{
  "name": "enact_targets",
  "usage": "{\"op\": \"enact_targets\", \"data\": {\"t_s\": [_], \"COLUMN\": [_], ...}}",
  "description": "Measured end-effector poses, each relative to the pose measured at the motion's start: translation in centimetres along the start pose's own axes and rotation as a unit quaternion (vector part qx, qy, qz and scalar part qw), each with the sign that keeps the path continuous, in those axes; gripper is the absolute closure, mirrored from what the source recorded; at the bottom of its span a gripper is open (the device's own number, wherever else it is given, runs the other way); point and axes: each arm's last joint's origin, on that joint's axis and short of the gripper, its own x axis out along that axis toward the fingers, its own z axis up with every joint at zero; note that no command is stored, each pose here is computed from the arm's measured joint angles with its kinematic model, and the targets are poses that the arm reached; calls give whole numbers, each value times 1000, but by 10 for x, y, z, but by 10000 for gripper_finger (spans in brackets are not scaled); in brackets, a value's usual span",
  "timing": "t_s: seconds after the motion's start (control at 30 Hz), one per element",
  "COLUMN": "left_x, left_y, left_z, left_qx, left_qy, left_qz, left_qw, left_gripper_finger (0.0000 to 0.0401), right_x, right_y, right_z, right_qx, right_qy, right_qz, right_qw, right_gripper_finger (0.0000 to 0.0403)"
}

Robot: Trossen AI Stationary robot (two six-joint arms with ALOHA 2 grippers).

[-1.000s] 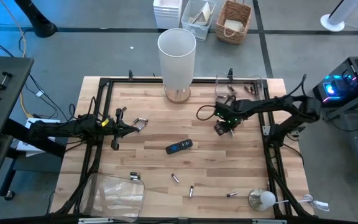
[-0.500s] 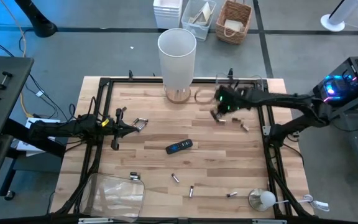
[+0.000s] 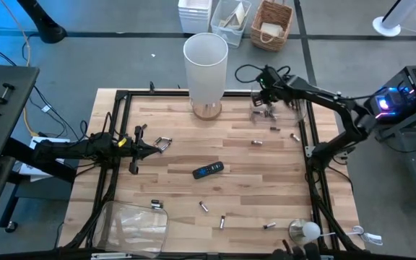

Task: Sort batteries
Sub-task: Put the black battery into the top transparent bin

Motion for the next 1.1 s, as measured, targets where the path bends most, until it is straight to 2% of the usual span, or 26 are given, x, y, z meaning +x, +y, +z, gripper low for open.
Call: {"op": "enact_targets", "data": {"t_s": [0.17, 0.27, 0.37, 0.43, 0.6, 0.73, 0.9, 1.03, 1.1], "left_x": [0, 0, 0, 0, 0, 0, 0, 0, 0], "left_y": [0, 0, 0, 0, 0, 0, 0, 0, 0], "left_z": [0, 0, 0, 0, 0, 0, 0, 0, 0], "left_qx": [0, 0, 0, 0, 0, 0, 0, 0, 0], "left_qy": [0, 0, 0, 0, 0, 0, 0, 0, 0], "left_qz": [0, 0, 0, 0, 0, 0, 0, 0, 0], "left_qw": [1000, 1000, 1000, 1000, 1000, 1000, 1000, 1000, 1000], "left_gripper_finger": [400, 400, 400, 400, 400, 400, 400, 400, 400], "right_x": [1, -13, -38, -50, -56, -44, -32, -23, -17], "right_y": [2, 13, 48, 78, 163, 222, 275, 306, 319], "right_z": [2, 5, 9, 2, -37, -51, -27, -5, 1], "right_qx": [1, 21, 19, 6, -56, -126, -167, -195, -222], "right_qy": [16, -4, -65, -78, -67, -34, -59, -84, -89], "right_qz": [51, 136, 274, 345, 460, 500, 525, 551, 551], "right_qw": [999, 991, 959, 935, 883, 856, 833, 807, 799], "right_gripper_finger": [201, 193, 196, 201, 206, 207, 207, 207, 207]}}
